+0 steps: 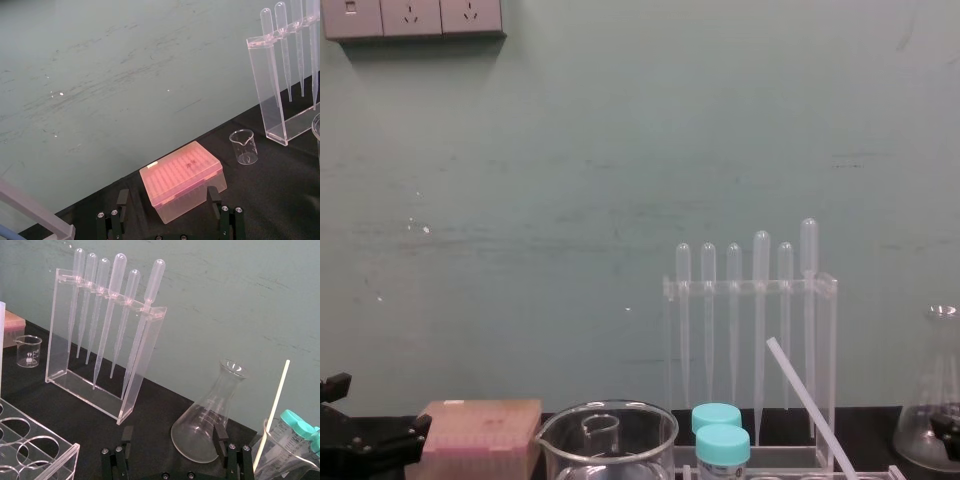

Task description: Pick up the stirring rod with one hand, then place it down.

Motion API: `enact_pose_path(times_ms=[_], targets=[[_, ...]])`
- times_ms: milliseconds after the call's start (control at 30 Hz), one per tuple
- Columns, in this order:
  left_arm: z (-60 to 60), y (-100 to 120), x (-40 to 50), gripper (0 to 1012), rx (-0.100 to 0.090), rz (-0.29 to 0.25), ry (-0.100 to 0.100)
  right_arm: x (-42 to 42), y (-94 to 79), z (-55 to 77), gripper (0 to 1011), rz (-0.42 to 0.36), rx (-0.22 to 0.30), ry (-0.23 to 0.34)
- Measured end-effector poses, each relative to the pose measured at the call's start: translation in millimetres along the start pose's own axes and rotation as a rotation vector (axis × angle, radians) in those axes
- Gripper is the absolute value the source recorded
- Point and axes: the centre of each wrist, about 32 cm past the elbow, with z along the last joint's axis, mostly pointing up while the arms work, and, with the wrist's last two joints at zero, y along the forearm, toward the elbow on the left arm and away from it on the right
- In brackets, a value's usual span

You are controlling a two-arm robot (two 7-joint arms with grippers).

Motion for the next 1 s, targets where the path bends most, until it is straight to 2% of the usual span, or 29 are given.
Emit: enact_pose_path(times_ms=[1000], targets=[[0.0, 0.0, 0.0, 1000, 0.0, 0.0, 0.0, 0.0, 0.0, 0.0, 1003, 0.0, 0.0, 0.0]])
